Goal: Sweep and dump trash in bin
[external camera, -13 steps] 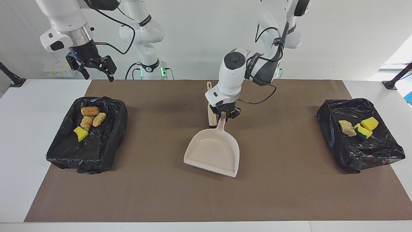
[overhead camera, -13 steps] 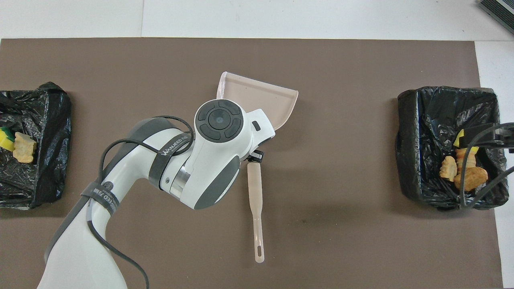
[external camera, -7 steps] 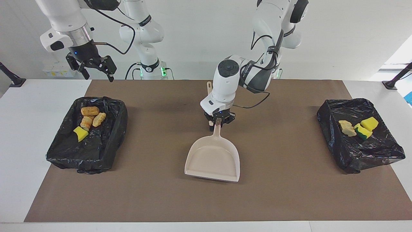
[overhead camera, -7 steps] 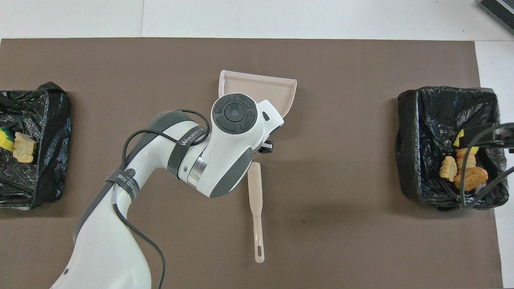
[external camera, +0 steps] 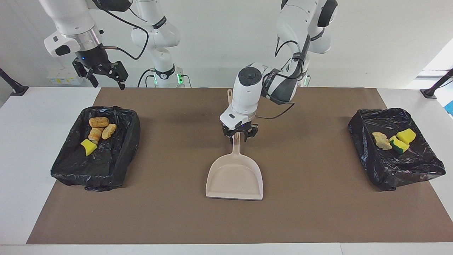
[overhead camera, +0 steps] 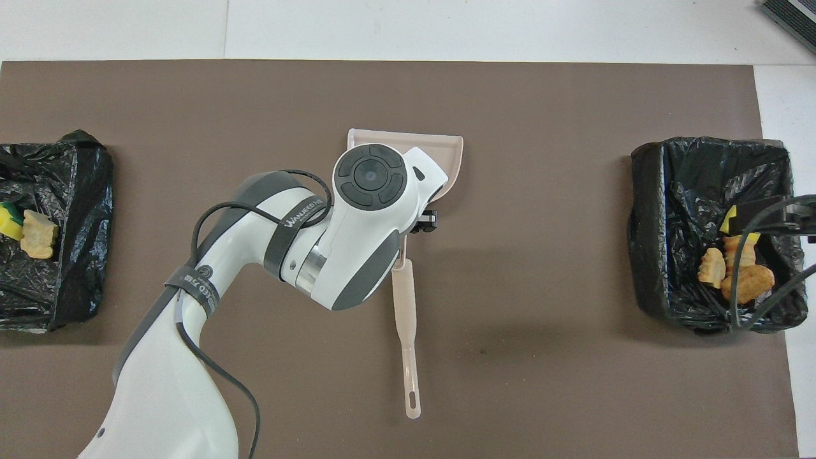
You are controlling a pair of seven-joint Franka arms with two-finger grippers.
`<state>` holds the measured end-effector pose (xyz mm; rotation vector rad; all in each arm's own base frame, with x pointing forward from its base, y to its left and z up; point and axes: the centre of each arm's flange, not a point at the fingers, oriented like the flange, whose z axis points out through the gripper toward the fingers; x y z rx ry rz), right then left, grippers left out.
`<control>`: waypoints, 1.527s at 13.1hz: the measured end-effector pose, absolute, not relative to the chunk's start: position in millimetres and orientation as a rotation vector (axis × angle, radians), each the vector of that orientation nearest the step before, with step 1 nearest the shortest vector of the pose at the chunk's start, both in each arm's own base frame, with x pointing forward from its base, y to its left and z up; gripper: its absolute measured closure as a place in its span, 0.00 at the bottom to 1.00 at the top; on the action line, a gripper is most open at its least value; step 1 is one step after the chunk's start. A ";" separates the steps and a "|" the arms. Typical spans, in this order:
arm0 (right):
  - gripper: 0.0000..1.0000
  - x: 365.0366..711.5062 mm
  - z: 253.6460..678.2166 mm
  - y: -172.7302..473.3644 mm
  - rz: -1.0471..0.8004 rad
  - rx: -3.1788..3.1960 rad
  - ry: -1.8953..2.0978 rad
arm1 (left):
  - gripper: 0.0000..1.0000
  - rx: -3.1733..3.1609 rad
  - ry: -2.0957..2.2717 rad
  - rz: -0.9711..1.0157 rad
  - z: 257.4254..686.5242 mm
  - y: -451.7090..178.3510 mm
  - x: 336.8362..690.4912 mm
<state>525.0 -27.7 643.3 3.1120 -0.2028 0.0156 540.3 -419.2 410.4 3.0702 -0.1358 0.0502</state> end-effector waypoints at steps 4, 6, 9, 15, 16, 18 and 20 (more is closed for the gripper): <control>0.00 525.0 643.3 -27.7 0.016 3.112 -0.203 | 0.00 3.090 -0.094 0.017 429.3 -401.3 541.3; 0.00 525.0 643.3 -27.7 0.016 3.112 -0.203 | 0.00 3.103 -0.040 -0.004 435.4 -379.5 551.1; 0.00 525.0 643.3 -27.6 0.016 3.112 -0.203 | 0.00 3.112 -0.059 -0.025 433.6 -329.5 579.5; 0.00 525.0 643.3 -27.6 0.016 3.112 -0.203 | 0.00 3.114 -0.202 -0.084 446.4 -190.0 627.6; 0.00 525.0 643.3 -27.6 0.016 3.112 -0.203 | 0.00 3.109 -0.243 -0.089 451.4 -165.9 631.7; 0.00 525.0 643.3 -27.6 0.016 3.112 -0.203 | 0.00 3.097 -0.318 -0.086 461.2 -117.5 638.3; 0.00 525.0 643.3 -27.6 0.016 3.112 -0.203 | 0.00 3.087 -0.373 -0.077 468.3 -79.7 641.5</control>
